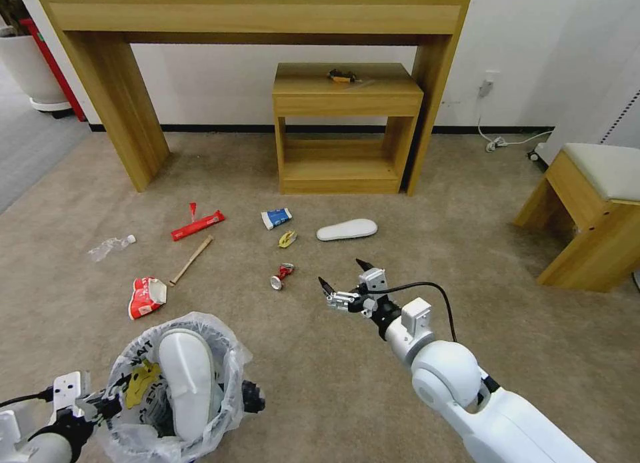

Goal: Pick up the trash bin and place the garbage on the floor into it.

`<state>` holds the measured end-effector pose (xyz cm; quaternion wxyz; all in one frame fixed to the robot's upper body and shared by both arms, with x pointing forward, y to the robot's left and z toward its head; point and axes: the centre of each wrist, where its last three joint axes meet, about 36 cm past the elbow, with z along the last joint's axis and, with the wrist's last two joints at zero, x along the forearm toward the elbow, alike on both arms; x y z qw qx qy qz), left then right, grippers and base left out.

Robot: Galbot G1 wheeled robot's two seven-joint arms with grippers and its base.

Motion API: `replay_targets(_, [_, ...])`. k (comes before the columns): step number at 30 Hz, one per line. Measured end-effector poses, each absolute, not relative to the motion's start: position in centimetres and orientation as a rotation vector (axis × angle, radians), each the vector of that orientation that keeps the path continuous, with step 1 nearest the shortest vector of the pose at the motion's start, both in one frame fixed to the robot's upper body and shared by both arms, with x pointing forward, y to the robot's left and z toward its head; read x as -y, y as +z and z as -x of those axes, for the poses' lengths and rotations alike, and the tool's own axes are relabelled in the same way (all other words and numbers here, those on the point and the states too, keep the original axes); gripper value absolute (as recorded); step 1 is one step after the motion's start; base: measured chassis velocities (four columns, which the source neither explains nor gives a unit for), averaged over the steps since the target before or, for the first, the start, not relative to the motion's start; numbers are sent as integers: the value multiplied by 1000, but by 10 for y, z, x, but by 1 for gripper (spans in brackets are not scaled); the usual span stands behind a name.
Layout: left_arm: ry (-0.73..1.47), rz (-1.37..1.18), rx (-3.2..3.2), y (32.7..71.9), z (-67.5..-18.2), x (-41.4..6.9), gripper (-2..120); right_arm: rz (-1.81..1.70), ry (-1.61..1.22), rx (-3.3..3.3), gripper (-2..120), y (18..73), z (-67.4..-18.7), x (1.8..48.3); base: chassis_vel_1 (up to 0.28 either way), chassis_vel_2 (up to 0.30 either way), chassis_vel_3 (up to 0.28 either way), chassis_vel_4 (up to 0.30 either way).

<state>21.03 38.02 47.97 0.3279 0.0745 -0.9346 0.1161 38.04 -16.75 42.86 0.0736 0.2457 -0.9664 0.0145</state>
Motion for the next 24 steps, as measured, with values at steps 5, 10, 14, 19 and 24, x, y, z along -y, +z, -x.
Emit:
replay_targets(5, [302,-190,2450,481,-210,-379,1,-697,26,2906,100,422,-384,163,0,0,0,0])
replay_targets(10, [306,-181,2455,483,-210,-376,1,-676,11,2909,100,416,-385,159,31,24,-35,-38])
replay_targets(14, [305,-173,2462,485,-211,-374,1,-671,6,2910,100,414,-387,158,130,121,-135,-140])
replay_targets(19, [303,-166,2465,486,-212,-373,1,-669,4,2911,100,414,-390,157,206,207,-212,-214])
replay_targets(24, [305,-166,2463,486,-211,-372,1,-678,-6,2904,100,412,-391,153,243,261,-245,-240])
